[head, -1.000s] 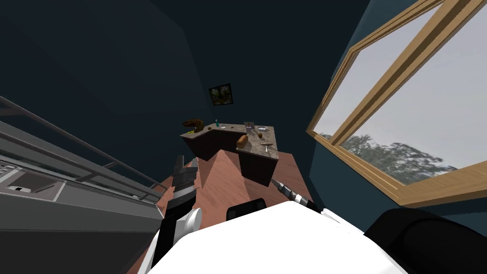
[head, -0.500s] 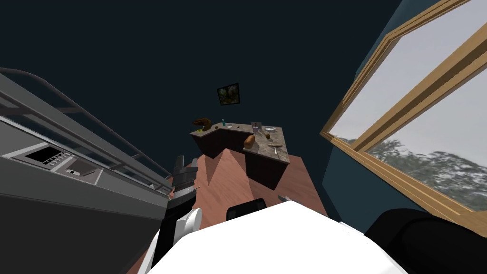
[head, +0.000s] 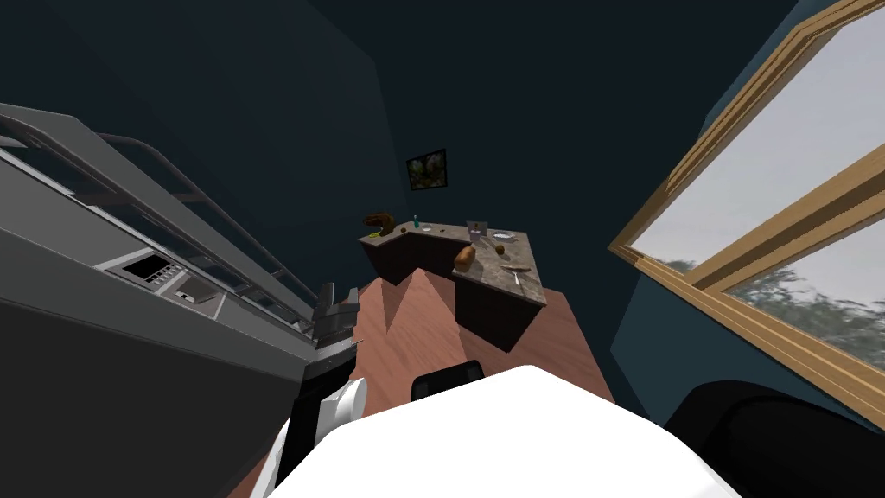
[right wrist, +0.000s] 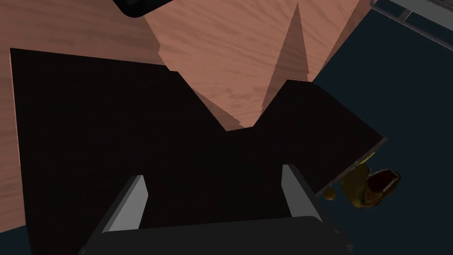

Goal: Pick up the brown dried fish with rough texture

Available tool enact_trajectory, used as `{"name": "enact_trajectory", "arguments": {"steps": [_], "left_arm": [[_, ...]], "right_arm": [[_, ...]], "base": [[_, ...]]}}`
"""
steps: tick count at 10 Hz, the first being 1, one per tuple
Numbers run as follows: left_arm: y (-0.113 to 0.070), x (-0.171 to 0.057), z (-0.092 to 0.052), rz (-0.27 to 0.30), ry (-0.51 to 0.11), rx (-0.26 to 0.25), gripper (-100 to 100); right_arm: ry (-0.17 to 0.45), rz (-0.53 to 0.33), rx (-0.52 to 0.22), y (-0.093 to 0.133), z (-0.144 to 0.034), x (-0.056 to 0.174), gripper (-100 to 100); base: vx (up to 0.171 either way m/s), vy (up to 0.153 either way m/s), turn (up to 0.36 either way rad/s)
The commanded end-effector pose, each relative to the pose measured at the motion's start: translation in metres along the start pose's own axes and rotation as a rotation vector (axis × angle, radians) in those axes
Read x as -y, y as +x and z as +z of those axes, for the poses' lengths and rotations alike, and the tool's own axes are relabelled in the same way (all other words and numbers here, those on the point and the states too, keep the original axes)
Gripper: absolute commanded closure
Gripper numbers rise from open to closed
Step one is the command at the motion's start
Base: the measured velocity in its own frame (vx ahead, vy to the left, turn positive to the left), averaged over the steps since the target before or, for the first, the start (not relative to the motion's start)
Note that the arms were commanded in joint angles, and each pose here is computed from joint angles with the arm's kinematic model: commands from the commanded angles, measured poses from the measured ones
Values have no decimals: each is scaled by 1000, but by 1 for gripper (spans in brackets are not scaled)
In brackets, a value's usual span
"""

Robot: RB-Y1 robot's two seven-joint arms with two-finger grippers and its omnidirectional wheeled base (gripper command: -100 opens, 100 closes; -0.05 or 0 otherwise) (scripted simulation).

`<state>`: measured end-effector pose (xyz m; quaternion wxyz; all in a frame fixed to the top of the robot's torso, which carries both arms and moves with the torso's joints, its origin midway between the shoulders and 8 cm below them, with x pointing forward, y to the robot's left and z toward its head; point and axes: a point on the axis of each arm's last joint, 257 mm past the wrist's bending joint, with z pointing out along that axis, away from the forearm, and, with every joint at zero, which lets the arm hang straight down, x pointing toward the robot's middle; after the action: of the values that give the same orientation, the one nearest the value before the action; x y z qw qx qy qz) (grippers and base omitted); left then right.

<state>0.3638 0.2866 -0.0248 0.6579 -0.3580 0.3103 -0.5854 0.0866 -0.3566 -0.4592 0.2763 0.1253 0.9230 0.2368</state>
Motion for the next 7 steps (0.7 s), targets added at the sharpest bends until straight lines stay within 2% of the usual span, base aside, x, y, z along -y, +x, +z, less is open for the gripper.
{"name": "enact_trajectory", "arguments": {"steps": [1, 2, 3, 4, 5, 6, 7], "left_arm": [[0, 0, 0, 0, 0, 0, 0], [0, 0, 0, 0, 0, 0, 0], [0, 0, 0, 0, 0, 0, 0], [0, 0, 0, 0, 0, 0, 0], [0, 0, 0, 0, 0, 0, 0], [0, 0, 0, 0, 0, 0, 0], [0, 0, 0, 0, 0, 0, 0]], "right_arm": [[49, -33, -62, 11, -14, 27, -100], [56, -48, -70, 8, -17, 31, -100], [101, -65, -156, 39, -40, 53, -100], [122, -91, -174, 35, -49, 65, -100], [126, -94, -177, 34, -51, 67, -100], [179, -115, -267, 62, -81, 92, -100], [192, -133, -278, 58, -88, 99, -100]], "base": [[60, 84, 113], [28, 42, -12], [42, 78, 249], [46, 72, 128], [26, 33, -22], [53, 77, 223], [55, 72, 160]]}}
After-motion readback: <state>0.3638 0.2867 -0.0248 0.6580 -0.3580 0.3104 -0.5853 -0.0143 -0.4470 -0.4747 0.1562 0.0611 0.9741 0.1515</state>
